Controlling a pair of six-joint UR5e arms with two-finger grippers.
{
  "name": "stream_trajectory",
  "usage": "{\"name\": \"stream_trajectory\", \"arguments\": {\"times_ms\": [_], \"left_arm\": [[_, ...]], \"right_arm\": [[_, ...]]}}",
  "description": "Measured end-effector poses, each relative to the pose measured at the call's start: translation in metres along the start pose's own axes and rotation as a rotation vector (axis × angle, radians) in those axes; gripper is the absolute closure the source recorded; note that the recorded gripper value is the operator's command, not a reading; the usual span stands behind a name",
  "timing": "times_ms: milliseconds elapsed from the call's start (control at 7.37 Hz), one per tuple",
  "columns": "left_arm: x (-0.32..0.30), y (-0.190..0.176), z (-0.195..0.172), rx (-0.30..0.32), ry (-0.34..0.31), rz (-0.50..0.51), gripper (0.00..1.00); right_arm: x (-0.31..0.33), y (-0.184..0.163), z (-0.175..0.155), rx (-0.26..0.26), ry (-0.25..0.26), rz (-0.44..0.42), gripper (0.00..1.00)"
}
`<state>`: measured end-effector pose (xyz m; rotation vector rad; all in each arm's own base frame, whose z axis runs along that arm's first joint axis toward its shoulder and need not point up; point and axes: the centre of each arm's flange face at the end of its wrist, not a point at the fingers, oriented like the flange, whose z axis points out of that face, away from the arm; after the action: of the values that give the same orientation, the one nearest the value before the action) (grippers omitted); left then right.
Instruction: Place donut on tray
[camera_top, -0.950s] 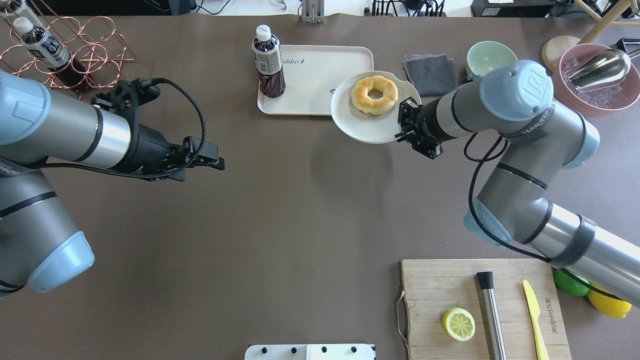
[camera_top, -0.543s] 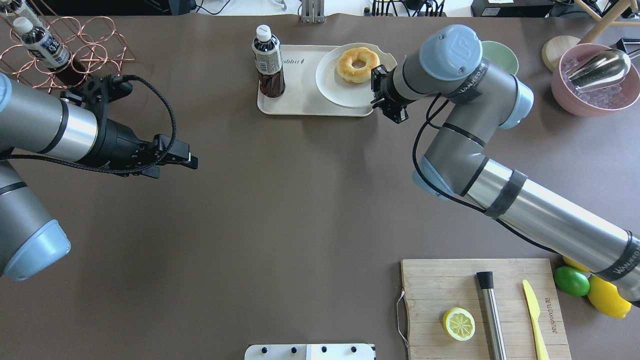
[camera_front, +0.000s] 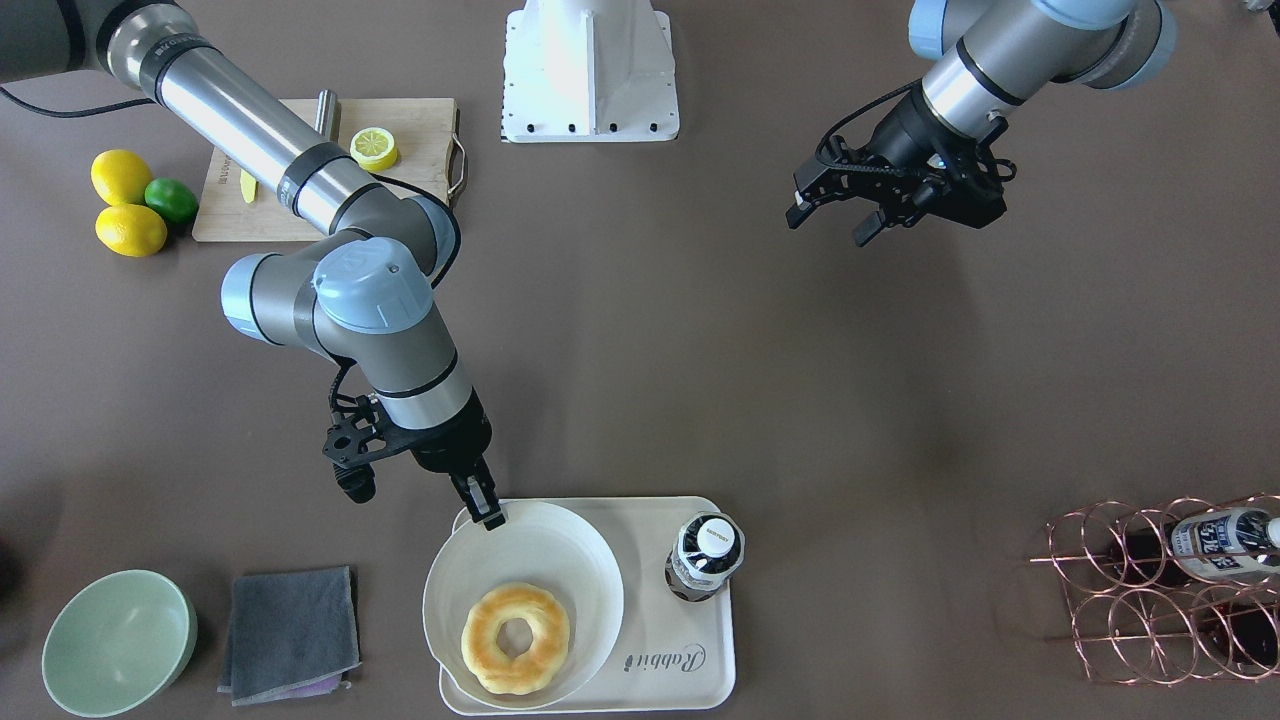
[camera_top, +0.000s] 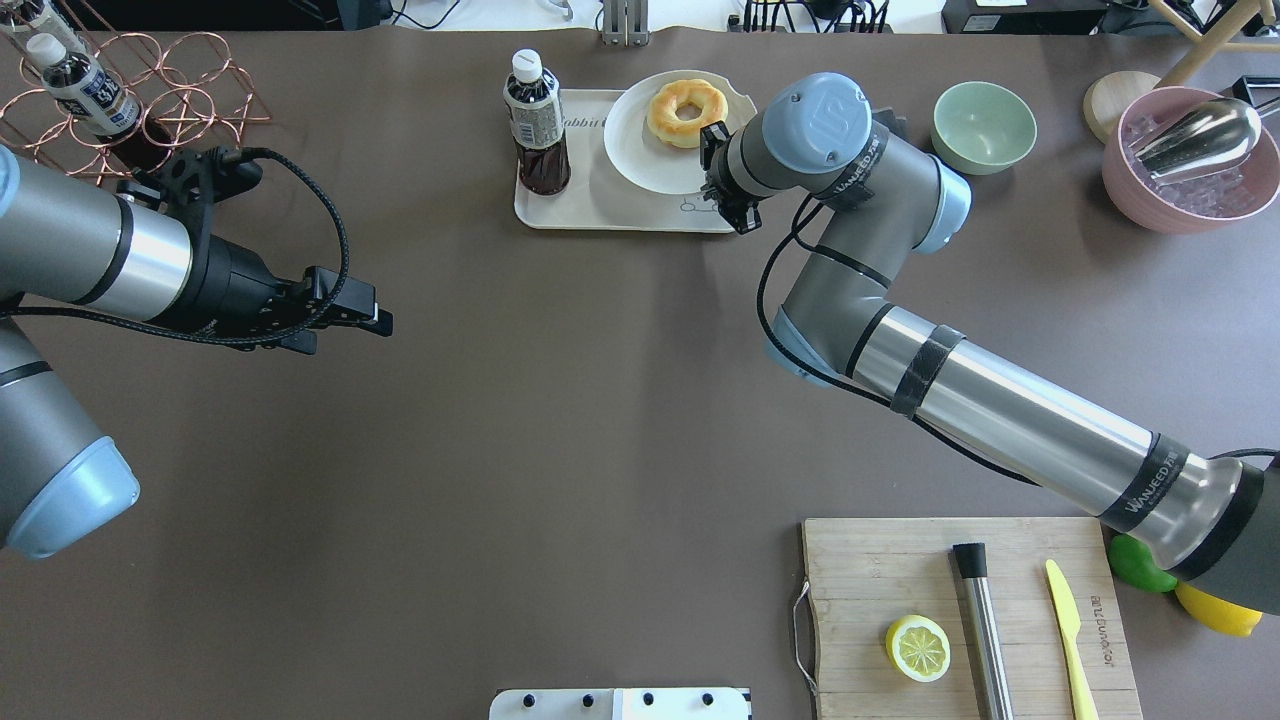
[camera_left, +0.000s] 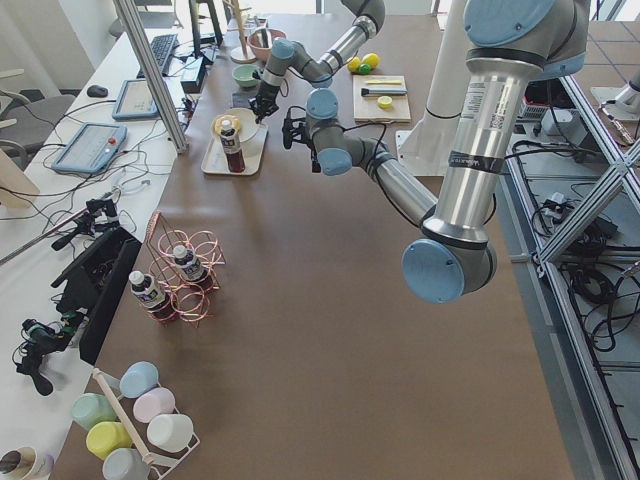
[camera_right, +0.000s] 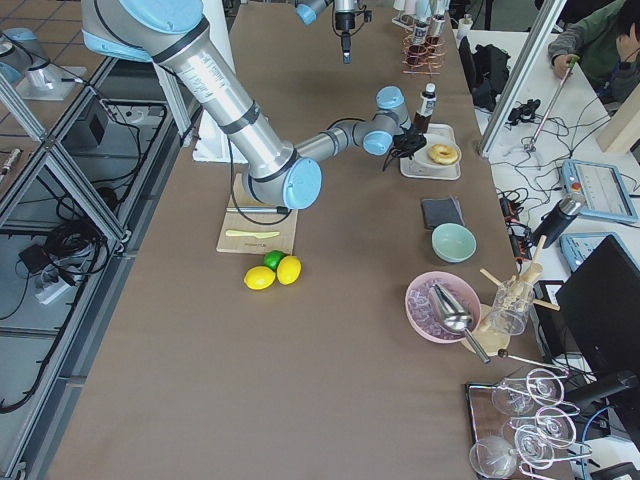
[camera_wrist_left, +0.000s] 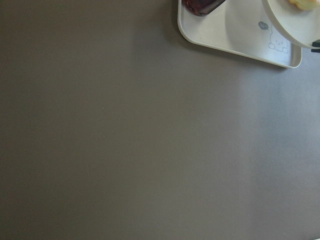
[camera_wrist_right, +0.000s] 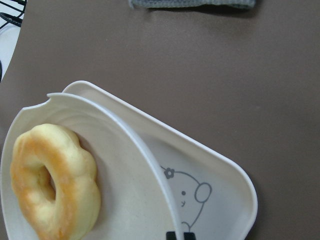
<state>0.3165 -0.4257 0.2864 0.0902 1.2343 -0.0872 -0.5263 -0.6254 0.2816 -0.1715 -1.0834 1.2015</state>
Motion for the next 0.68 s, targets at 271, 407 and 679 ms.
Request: {"name": "stream_trajectory", "arguments": {"times_ms": [271, 407, 679], "left_arm": [[0.001, -0.003, 0.003, 0.004, -0.003, -0.002, 0.02], [0.001, -0.004, 0.003, 0.005, -0.002, -0.001, 0.02], [0.002, -0.005, 0.003, 0.005, -0.002, -0.001, 0.02]], "right_arm": [[0.003, 0.02, 0.006, 0.001, -0.02, 0.01, 0.0], [0.005, 0.026, 0.007, 0.0, -0.023, -0.012, 0.0], [0.007, 0.034, 0.003, -0.01, -0.03, -0.136, 0.0]]}}
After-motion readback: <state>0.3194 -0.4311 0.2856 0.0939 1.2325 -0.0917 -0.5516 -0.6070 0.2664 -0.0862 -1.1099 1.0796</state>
